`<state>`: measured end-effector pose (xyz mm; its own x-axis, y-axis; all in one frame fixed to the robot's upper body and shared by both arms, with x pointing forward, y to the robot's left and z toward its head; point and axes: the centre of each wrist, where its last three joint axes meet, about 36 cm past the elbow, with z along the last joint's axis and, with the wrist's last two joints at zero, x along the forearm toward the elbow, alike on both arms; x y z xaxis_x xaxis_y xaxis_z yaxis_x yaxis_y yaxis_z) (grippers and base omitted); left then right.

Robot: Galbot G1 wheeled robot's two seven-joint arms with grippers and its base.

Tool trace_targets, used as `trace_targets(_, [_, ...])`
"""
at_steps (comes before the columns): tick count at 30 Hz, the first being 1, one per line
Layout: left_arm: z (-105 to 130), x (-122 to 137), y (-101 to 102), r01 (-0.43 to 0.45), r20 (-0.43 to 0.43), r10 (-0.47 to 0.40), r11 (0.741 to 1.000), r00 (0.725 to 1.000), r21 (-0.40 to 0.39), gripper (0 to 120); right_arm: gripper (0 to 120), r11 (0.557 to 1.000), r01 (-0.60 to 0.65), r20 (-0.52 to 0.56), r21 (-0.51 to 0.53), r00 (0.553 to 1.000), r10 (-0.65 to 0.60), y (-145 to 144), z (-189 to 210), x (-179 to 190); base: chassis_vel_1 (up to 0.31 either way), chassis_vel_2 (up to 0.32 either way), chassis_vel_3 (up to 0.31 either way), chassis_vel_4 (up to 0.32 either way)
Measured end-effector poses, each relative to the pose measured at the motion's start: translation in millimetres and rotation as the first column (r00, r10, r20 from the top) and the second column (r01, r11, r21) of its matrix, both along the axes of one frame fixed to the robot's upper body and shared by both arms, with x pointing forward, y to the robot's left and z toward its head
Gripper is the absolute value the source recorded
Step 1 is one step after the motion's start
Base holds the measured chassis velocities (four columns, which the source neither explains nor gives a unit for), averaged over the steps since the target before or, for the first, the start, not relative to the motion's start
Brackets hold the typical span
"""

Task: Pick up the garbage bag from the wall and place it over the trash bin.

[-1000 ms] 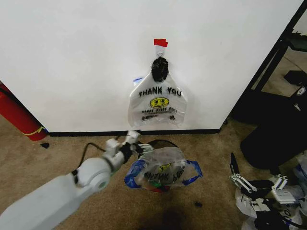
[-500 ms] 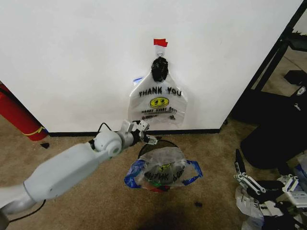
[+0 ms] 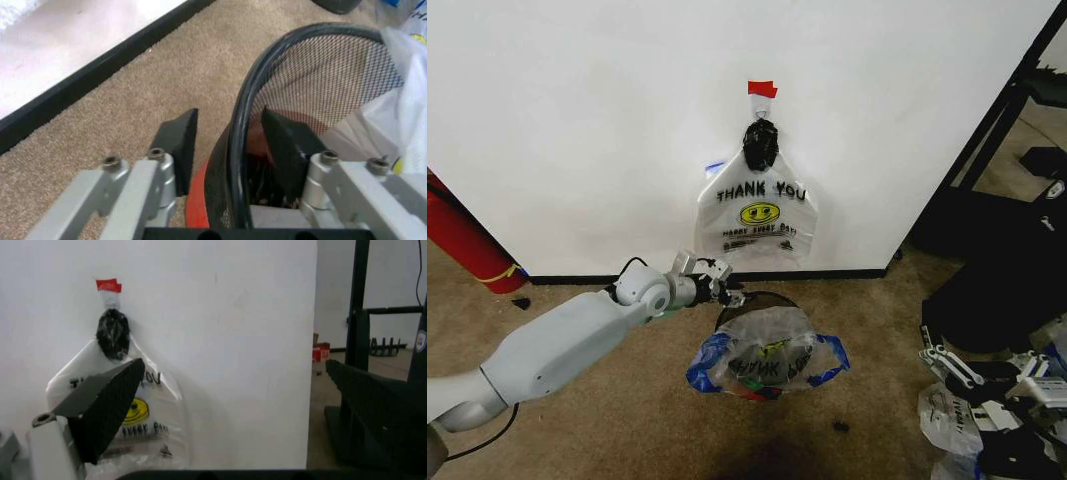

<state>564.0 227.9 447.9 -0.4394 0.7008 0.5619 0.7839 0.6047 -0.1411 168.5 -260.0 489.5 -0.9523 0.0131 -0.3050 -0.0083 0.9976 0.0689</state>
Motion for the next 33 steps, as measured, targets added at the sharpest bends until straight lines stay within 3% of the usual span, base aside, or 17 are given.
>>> trace_targets(10, [-3,3,2,0.021,0.000,-0.021,1.000,1.000,0.006,4,100,1.000,0.015,-0.008,0.011,1.000,-0.014,0,0,1,0.000,0.000,0.000,0.000])
trace_targets(18, [-4,-5,1,0.004,-0.004,-0.004,1.000,1.000,-0.004,4,100,1.000,0.021,-0.010,0.013,1.000,-0.021,0,0,3,0.000,0.000,0.000,0.000])
trace_targets(24, [4,-24,1,-0.133,-0.038,0.131,0.990,0.991,-0.056,4,100,1.000,0.024,-0.017,0.013,1.000,-0.024,-1,1,7,0.000,0.000,0.000,0.000])
trace_targets(26, [10,-36,1,-0.211,-0.062,0.206,0.974,0.977,-0.088,4,100,1.000,0.025,-0.021,0.016,0.999,-0.025,-1,2,9,0.000,0.000,0.000,0.000])
trace_targets(29, [28,-67,7,-0.395,-0.087,0.385,0.904,0.919,-0.165,4,100,0.999,0.026,-0.026,0.020,0.999,-0.025,-1,4,15,0.000,0.000,0.000,0.000])
trace_targets(30, [28,-67,7,-0.395,-0.087,0.385,0.904,0.919,-0.165,4,100,0.999,0.026,-0.026,0.020,0.999,-0.025,-1,4,15,0.000,0.000,0.000,0.000])
trace_targets(32, [34,-83,13,-0.462,-0.097,0.452,0.864,0.887,-0.198,4,100,0.999,0.023,-0.031,0.023,0.999,-0.022,-1,4,16,0.000,0.000,0.000,0.000])
trace_targets(33, [33,-99,19,-0.526,-0.112,0.514,0.824,0.851,-0.213,4,100,1.000,0.019,-0.038,0.025,0.999,-0.018,-1,5,18,0.000,0.000,0.000,0.000])
